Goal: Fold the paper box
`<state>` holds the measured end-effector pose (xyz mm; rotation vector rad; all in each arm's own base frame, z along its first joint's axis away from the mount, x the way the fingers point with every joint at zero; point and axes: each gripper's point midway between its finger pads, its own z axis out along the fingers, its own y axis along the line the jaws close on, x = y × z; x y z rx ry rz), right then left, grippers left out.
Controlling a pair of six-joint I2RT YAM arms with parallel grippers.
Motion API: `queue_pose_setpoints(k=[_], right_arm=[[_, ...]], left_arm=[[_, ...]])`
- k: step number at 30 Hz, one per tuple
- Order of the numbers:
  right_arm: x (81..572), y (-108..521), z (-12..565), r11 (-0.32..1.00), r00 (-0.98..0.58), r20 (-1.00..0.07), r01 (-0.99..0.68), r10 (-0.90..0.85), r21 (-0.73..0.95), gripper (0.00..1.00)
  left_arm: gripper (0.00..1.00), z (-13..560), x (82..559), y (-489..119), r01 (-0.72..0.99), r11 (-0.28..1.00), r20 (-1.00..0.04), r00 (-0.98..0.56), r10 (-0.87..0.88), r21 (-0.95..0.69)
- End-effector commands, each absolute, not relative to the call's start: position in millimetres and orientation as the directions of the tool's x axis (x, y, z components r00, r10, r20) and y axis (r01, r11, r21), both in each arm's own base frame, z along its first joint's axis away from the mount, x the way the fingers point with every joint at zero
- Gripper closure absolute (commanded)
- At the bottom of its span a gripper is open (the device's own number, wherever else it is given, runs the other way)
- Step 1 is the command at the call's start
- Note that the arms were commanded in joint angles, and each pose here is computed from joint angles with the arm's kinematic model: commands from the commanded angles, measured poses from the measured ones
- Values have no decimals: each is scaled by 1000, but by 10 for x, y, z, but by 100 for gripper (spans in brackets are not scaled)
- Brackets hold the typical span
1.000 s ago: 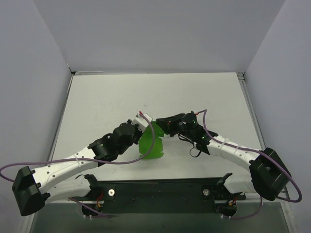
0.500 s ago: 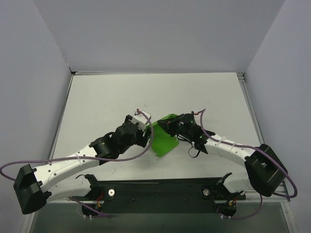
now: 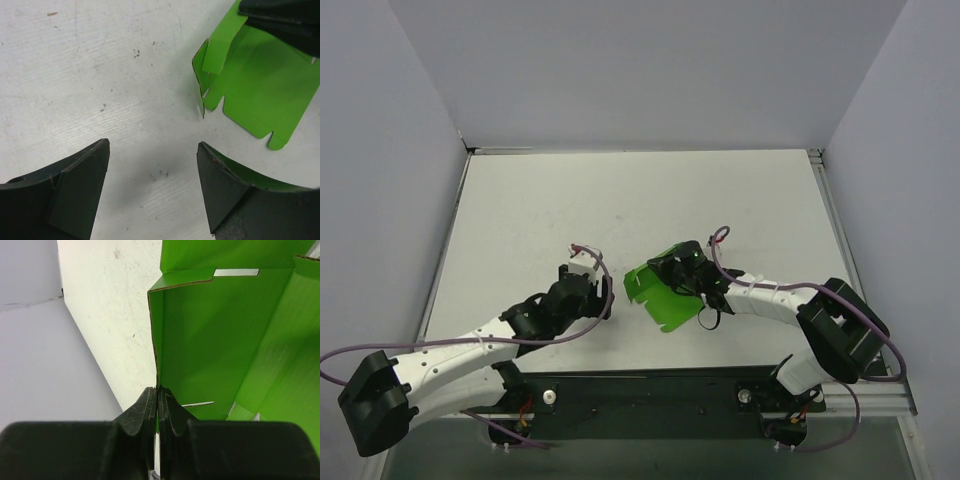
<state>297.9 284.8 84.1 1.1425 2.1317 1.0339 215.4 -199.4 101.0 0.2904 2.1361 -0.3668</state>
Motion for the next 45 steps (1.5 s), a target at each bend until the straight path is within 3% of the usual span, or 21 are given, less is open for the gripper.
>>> queue_pose_setpoints(k=[1,8,17,34,45], right_arm=[[3063,2808,865,406,-489,-166,439,856,801,100],[3031,2872,843,391,-511,-131,442,850,807,100],[2984,2903,840,368,-524,-93,450,847,814,100],[2950,2983,847,326,-541,-31,458,841,827,100],[2923,2983,839,320,-546,-21,459,837,829,100]], left_arm=[[23,1421,2451,-2167,369,893,-891,-449,-71,-258],[30,1676,2751,-2420,550,829,-963,-262,54,-103],[36,1511,2823,-2640,663,747,-969,-146,199,54],[43,1171,2941,-2807,675,728,-943,-150,297,122],[50,1251,3115,-2981,636,748,-960,-39,277,190]])
